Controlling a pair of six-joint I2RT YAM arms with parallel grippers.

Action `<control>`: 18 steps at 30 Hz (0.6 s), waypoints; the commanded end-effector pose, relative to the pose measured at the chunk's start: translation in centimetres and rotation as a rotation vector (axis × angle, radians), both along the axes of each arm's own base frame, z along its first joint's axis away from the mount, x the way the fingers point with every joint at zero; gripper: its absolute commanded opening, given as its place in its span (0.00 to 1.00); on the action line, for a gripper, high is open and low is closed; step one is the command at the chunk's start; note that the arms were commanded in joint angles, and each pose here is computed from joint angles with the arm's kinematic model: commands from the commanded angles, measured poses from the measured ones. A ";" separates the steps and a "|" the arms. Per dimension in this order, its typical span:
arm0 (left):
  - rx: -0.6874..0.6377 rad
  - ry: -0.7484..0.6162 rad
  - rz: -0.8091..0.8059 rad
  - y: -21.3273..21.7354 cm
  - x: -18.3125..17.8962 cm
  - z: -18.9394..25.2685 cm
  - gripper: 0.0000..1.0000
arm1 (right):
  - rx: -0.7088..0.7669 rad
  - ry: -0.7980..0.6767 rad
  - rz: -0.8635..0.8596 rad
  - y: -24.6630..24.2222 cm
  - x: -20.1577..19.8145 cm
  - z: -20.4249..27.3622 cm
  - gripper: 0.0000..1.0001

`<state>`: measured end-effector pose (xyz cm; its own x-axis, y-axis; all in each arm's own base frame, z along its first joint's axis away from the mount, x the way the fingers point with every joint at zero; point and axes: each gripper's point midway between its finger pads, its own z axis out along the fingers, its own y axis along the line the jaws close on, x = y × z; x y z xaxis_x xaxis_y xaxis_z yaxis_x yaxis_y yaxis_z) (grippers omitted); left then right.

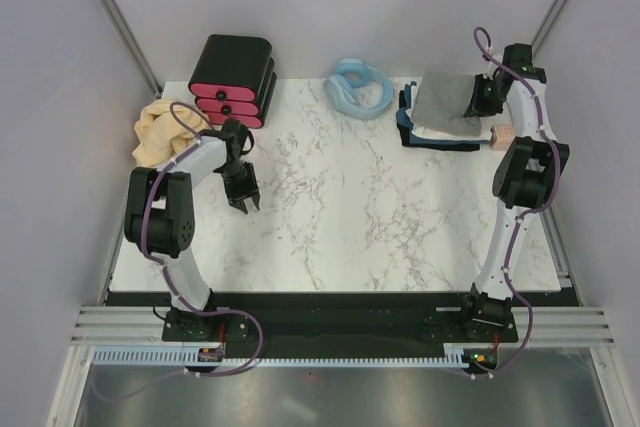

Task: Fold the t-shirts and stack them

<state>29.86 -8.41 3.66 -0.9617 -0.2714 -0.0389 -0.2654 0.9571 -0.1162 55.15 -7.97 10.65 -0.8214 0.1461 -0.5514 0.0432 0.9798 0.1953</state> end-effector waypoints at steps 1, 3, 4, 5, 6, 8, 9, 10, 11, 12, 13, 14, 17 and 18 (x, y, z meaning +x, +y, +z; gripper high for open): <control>-0.008 0.008 -0.053 -0.5 -0.1 -0.5 0.42 | -0.065 -0.078 -0.076 -2.5 0.7 3.1 0.25; -0.008 0.011 -0.061 -0.8 -0.2 -0.6 0.42 | -0.090 -0.095 -0.109 -3.1 0.7 4.2 0.40; -0.004 0.014 -0.062 -0.7 -0.3 -0.6 0.42 | -0.093 -0.106 -0.112 -3.2 0.7 4.6 0.46; -0.003 0.013 -0.067 -0.8 -0.4 -0.6 0.42 | -0.089 -0.118 -0.113 -3.1 0.8 5.2 0.47; 0.000 0.018 -0.067 -0.8 -0.5 -0.8 0.42 | -0.095 -0.142 -0.116 -3.1 0.7 6.4 0.46; -0.004 0.023 -0.070 -0.9 -0.7 -0.9 0.42 | -0.105 -0.171 -0.119 -3.2 0.8 7.7 0.46; -0.004 0.026 -0.067 -0.9 -0.8 -0.9 0.41 | -0.125 -0.190 -0.134 -3.5 0.6 8.9 0.46; -0.004 0.026 -0.071 -0.9 -0.9 -0.9 0.42 | -0.131 -0.198 -0.138 -3.6 0.4 9.4 0.46; -0.002 0.024 -0.073 -1.0 -0.9 -0.9 0.41 | -0.136 -0.204 -0.141 -3.7 0.3 9.8 0.45; -0.003 0.021 -0.073 -1.0 -0.9 -0.8 0.41 | -0.151 -0.220 -0.156 -3.9 0.1 10.8 0.45; 0.000 0.021 -0.074 -1.0 -0.9 -0.7 0.41 | -0.149 -0.223 -0.185 -4.1 -0.1 11.0 0.45; 0.000 0.018 -0.074 -1.0 -0.9 -0.7 0.41 | -0.161 -0.227 -0.199 -4.3 -0.3 11.4 0.44; -0.005 0.003 -0.073 -1.0 -0.6 -0.3 0.41 | -0.155 -0.269 -0.201 -4.0 -0.9 13.4 0.39; -0.008 0.000 -0.073 -1.1 -0.6 -0.2 0.41 | -0.148 -0.299 -0.193 -3.5 -1.2 14.8 0.37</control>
<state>28.96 -9.24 2.85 -0.9707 -0.2399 -0.0104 -0.2376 0.9659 -0.1028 54.69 -11.40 19.21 -0.6975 0.1797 -0.6937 0.1701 0.9819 0.0833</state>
